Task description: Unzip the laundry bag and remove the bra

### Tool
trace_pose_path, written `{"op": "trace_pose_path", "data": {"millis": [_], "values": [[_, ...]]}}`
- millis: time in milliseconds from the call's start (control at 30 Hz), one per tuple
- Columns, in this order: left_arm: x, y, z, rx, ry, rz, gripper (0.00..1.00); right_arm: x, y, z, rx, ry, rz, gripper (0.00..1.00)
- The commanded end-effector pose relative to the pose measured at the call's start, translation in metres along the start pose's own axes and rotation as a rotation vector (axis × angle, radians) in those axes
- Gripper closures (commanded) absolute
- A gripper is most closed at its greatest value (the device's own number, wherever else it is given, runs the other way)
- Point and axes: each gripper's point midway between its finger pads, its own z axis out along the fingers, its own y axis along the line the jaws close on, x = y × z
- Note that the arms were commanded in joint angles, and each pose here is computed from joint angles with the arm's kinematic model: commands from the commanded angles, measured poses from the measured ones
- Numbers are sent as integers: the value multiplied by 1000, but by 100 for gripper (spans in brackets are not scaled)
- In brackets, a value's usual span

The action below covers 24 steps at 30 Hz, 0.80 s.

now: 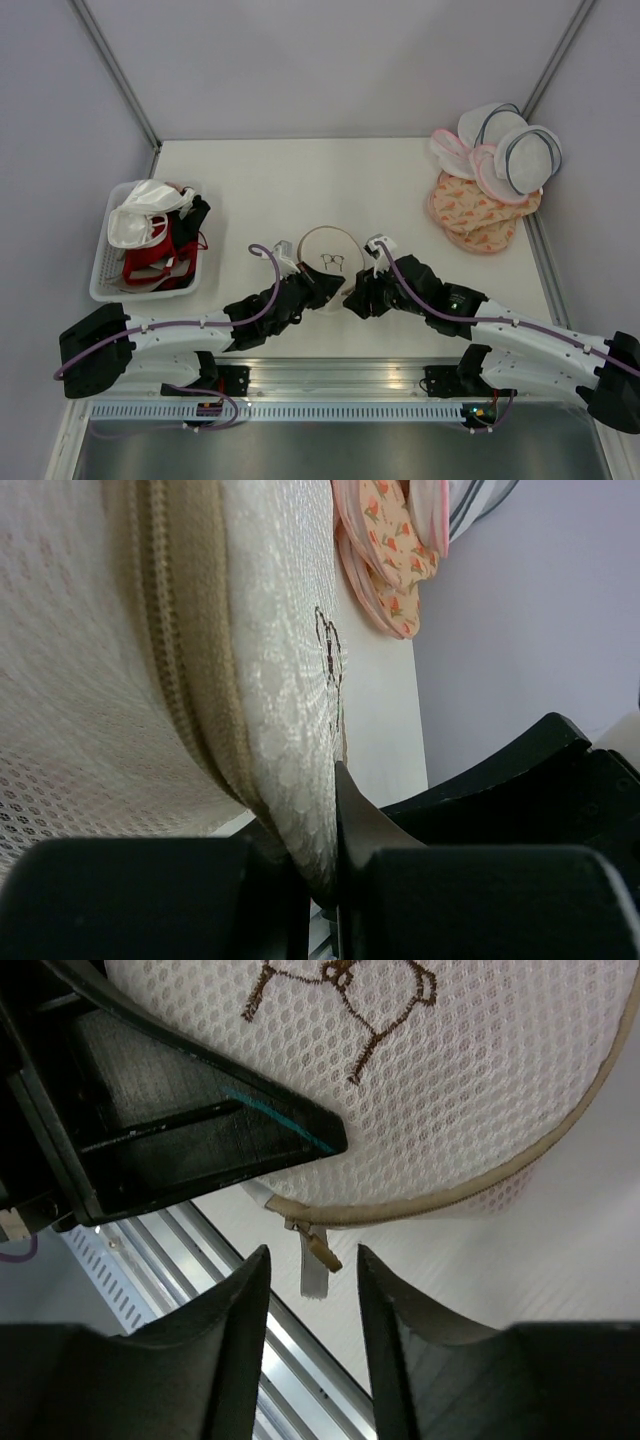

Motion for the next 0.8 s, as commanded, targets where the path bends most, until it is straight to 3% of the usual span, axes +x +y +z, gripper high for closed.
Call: {"op": "trace_pose_path", "data": {"millis": [0, 67, 167, 300, 367, 567, 633, 733, 767], "values": [[0, -28, 1, 75, 20, -47, 98, -22, 11, 3, -27, -59, -32, 57], [3, -29, 0, 84, 38, -43, 98, -24, 10, 3, -20, -66, -33, 65], [6, -29, -2, 93, 57, -28, 98, -22, 8, 0, -10, -58, -41, 87], [13, -19, -6, 84, 101, 51, 98, -23, -3, -9, 50, -67, -47, 98], [15, -4, -7, 56, 132, 120, 98, -25, -10, -15, 93, -73, -50, 100], [2, 26, -30, 88, 172, 225, 98, 5, -44, -27, 267, 87, -76, 100], [-2, 23, -35, 124, 192, 299, 98, 6, -55, -29, 336, 87, -64, 100], [6, 4, -50, 231, 324, 432, 98, -2, -70, -36, 448, 72, -55, 100], [11, -19, -58, 316, 391, 466, 98, -6, -71, -37, 464, 74, -64, 100]]}}
